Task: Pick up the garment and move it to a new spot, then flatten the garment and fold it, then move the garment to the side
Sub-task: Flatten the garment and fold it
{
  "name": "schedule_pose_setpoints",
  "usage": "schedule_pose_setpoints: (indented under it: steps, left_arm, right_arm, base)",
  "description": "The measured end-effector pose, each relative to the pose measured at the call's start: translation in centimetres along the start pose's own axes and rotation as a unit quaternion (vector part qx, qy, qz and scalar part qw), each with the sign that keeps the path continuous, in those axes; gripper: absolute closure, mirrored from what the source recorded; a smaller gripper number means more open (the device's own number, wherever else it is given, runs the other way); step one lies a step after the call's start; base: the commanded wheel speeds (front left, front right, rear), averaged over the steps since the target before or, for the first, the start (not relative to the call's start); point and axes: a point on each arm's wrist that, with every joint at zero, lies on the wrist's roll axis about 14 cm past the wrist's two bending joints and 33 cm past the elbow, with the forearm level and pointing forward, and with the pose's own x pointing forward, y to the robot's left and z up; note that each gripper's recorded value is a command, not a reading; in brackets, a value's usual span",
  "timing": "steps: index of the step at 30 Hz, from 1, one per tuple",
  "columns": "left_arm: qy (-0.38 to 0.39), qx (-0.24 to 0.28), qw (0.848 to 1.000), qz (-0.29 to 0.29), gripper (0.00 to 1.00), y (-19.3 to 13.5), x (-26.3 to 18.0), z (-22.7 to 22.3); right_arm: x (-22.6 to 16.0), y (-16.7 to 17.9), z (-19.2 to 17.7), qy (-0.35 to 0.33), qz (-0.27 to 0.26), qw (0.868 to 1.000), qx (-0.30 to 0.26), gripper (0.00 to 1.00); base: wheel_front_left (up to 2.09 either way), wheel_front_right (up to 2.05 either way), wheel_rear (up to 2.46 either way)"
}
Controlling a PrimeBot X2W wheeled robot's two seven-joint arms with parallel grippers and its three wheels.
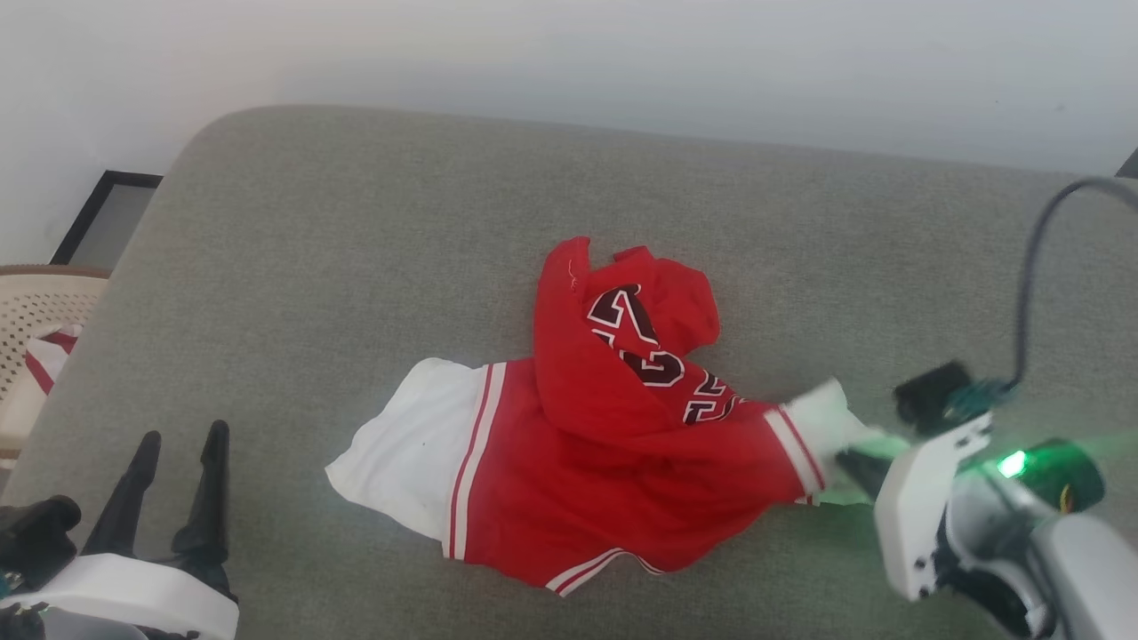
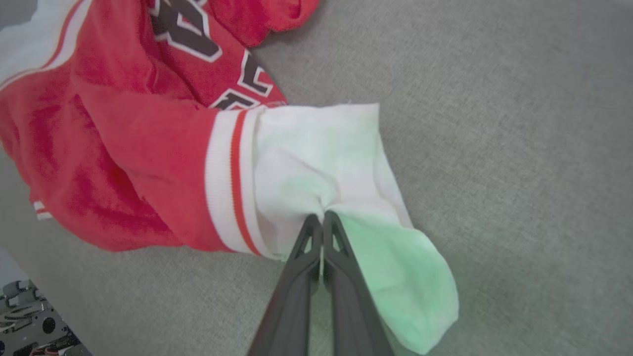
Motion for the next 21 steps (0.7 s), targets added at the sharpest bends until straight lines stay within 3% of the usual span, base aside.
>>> schedule_pose_setpoints:
  steps: [8, 13, 21]
  left_arm:
    - [-0.003, -0.001, 1.0, 0.002, 0.0, 0.2, -0.1, -0.2]
    - [0.001, -0.003, 1.0, 0.001, 0.0, 0.3, -0.4, -0.6]
    - [0.001, -0.003, 1.0, -0.002, 0.0, 0.3, -0.6, -0.7]
  right_arm:
    - [-0.2, -2.8, 3.9, -0.047, -0.024, 0.997, 0.055, 1.0]
    - [0.2, -5.8, 6.3, -0.077, -0.068, 0.99, 0.101, 1.0]
    - [2.8, -7.6, 5.6, -0.029, -0.114, 0.986, 0.117, 0.97]
  base:
    - [0.0, 0.0, 0.0]
    - [0.0, 0.0, 0.0]
    - [0.0, 0.0, 0.0]
